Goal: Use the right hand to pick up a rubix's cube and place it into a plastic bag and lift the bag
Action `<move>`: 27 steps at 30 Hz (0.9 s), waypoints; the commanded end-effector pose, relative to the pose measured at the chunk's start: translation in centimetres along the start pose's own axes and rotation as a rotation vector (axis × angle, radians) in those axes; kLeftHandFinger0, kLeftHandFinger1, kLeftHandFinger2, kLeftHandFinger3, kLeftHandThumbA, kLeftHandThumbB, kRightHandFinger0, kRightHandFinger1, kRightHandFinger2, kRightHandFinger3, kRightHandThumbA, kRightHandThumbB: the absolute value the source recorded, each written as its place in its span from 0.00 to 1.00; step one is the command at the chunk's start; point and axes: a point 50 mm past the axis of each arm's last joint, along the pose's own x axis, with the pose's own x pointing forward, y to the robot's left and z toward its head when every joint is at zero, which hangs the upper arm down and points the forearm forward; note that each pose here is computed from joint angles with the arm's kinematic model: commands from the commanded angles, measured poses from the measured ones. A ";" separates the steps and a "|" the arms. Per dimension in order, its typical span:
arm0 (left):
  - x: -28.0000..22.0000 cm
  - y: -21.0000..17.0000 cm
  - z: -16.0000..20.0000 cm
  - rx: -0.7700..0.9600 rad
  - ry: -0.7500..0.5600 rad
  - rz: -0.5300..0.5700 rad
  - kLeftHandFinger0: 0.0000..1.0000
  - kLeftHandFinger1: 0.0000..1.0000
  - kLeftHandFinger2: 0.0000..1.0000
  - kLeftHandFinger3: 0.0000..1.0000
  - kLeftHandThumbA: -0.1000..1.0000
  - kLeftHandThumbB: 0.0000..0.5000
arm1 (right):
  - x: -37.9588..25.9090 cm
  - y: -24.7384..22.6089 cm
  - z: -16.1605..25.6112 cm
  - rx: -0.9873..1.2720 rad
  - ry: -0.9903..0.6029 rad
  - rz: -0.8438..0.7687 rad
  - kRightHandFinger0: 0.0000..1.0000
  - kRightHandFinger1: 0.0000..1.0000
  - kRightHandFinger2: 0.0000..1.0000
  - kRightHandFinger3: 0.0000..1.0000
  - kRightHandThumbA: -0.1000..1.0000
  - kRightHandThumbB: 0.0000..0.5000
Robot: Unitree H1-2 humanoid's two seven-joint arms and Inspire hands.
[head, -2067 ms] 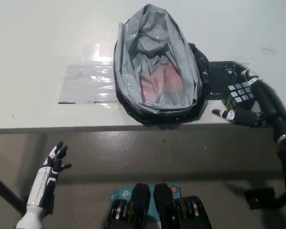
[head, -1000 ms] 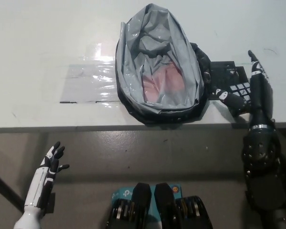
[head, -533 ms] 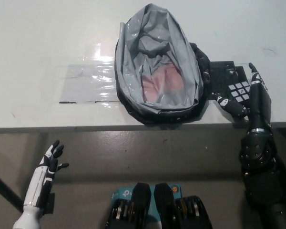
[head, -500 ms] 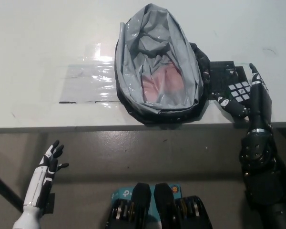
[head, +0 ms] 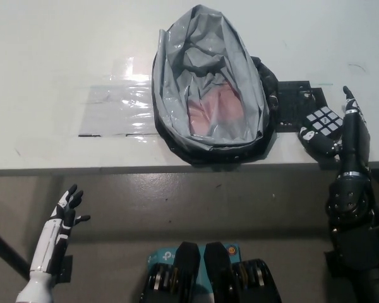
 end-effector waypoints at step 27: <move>1.3 0.7 1.5 0.008 -0.074 0.027 0.82 1.00 1.00 1.00 1.00 0.37 | 3.8 0.7 0.1 0.271 0.122 0.092 0.13 0.39 0.75 0.69 0.00 0.43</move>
